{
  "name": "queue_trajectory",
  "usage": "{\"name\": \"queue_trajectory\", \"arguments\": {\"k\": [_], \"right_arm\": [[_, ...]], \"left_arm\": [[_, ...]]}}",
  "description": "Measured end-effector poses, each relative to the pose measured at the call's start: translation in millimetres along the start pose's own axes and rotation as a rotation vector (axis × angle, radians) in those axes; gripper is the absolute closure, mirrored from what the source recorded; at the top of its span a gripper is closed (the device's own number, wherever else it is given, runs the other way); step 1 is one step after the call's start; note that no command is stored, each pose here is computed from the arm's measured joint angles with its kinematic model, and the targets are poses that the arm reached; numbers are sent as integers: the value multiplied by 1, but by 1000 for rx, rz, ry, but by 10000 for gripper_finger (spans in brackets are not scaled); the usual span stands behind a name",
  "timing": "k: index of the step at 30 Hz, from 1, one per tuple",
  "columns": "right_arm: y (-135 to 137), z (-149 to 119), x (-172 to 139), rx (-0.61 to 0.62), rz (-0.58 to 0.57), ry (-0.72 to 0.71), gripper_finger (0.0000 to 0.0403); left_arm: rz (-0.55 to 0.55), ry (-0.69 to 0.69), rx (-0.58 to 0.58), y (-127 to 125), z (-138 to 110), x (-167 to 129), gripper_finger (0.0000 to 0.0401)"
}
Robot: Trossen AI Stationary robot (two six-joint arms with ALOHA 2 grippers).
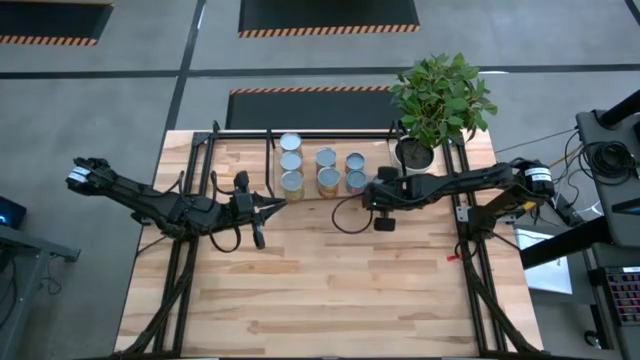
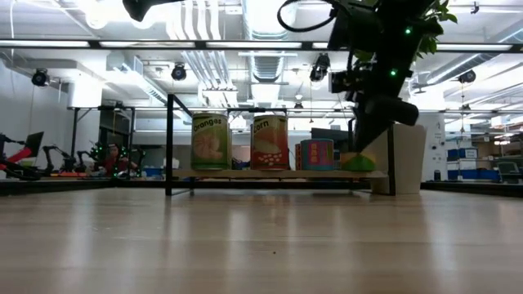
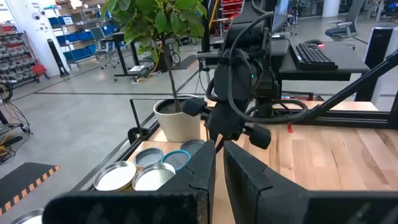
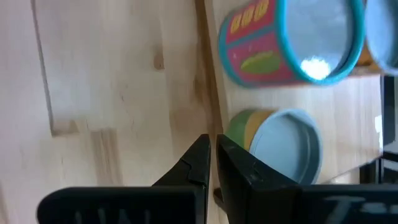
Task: Pick and place cans onto a shelf
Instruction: Put the canned mushroom on the shelf
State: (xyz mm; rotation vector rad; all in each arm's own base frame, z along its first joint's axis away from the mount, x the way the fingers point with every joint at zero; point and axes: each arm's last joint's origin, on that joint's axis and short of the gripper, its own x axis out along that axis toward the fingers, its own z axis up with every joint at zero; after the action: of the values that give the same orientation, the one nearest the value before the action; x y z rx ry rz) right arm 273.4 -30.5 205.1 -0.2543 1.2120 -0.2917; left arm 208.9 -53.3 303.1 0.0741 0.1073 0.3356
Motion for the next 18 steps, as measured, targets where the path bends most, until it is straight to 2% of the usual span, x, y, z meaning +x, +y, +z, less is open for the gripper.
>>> {"name": "queue_trajectory", "arguments": {"k": [18], "right_arm": [[-1,3,7,-8,1,-87,385]], "left_arm": [[0,1,0,0,0,0,386]]}}
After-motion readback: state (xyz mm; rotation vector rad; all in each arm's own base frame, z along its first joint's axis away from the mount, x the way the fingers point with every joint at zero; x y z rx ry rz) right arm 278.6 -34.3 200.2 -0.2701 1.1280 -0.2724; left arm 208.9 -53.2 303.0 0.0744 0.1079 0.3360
